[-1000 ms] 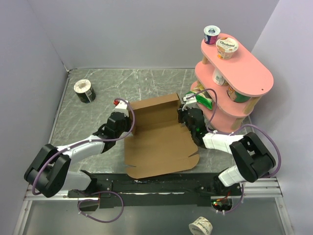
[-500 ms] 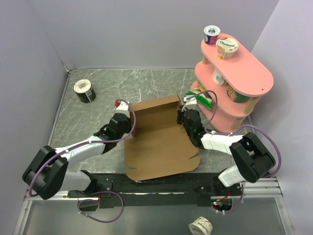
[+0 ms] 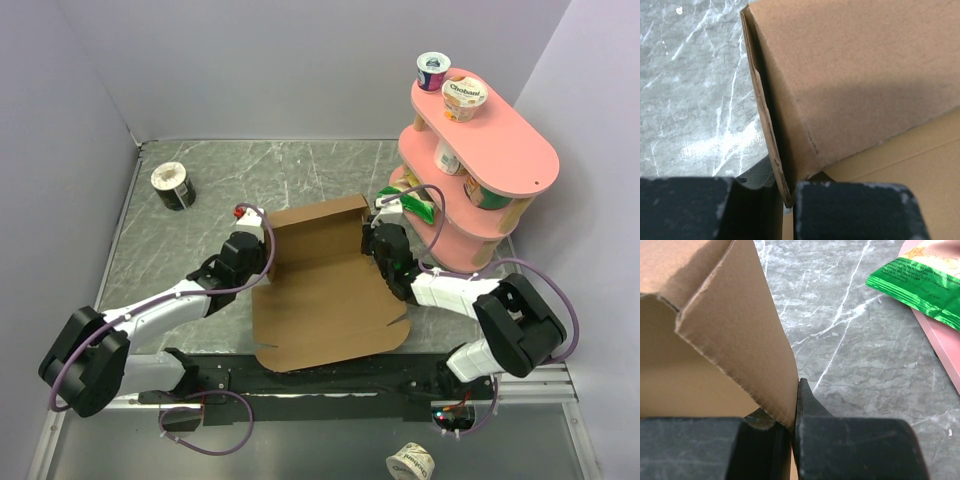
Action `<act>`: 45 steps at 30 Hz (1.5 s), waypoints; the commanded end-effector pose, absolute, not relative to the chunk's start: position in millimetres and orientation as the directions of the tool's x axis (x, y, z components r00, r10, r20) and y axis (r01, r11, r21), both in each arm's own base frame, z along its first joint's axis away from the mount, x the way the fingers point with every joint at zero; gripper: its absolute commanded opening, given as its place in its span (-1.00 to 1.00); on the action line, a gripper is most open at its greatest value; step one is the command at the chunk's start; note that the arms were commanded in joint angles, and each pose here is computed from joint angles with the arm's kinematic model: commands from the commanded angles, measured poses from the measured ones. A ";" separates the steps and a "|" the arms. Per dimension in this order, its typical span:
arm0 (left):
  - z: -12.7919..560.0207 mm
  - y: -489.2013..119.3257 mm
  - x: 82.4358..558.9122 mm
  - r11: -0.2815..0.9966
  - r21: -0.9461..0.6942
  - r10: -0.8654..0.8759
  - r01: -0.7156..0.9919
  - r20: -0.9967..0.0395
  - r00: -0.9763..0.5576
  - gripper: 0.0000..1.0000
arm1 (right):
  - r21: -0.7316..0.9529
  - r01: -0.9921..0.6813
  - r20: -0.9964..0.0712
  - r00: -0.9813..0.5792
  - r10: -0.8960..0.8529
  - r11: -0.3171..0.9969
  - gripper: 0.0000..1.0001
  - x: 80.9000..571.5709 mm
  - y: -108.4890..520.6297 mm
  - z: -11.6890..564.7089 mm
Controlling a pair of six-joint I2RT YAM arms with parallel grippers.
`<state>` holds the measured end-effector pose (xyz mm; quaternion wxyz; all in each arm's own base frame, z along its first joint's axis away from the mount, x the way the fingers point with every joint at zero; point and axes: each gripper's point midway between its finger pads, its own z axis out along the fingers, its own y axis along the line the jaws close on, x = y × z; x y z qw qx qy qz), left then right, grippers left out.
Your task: Fold the paper box
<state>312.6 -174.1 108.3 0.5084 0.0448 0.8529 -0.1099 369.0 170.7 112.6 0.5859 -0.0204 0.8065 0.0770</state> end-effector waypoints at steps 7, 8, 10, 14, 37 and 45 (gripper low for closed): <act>151.7 -178.7 315.9 0.949 -0.213 -0.113 0.234 -0.919 -0.378 -0.98 | 0.017 0.249 -0.967 -0.243 0.080 0.968 -1.00 377.7 93.3 124.0; 152.1 -185.6 313.6 0.936 -0.230 -0.115 0.267 -0.915 -0.386 -0.98 | 0.021 0.244 -0.964 -0.251 0.083 0.970 -0.87 378.1 94.6 122.5; 151.4 -193.1 314.3 0.925 -0.248 -0.119 0.289 -0.909 -0.399 -0.98 | 0.051 0.171 -0.961 -0.259 0.095 0.984 -0.69 379.4 109.0 122.3; 138.1 -198.0 316.6 0.927 -0.268 -0.125 0.263 -0.881 -0.457 -0.97 | 0.107 0.098 -0.958 -0.256 0.129 0.989 -0.25 377.1 123.1 129.9; 93.2 -196.6 364.0 0.963 -0.122 0.088 0.241 -0.704 -0.705 -0.98 | 0.182 -0.436 -0.934 -0.358 0.016 0.881 0.99 307.6 193.8 196.1; 90.6 -213.8 368.5 0.914 -0.092 0.255 0.395 -0.627 -0.737 -0.93 | 0.022 -0.535 -0.939 -0.302 -0.167 0.844 0.99 307.6 189.8 257.9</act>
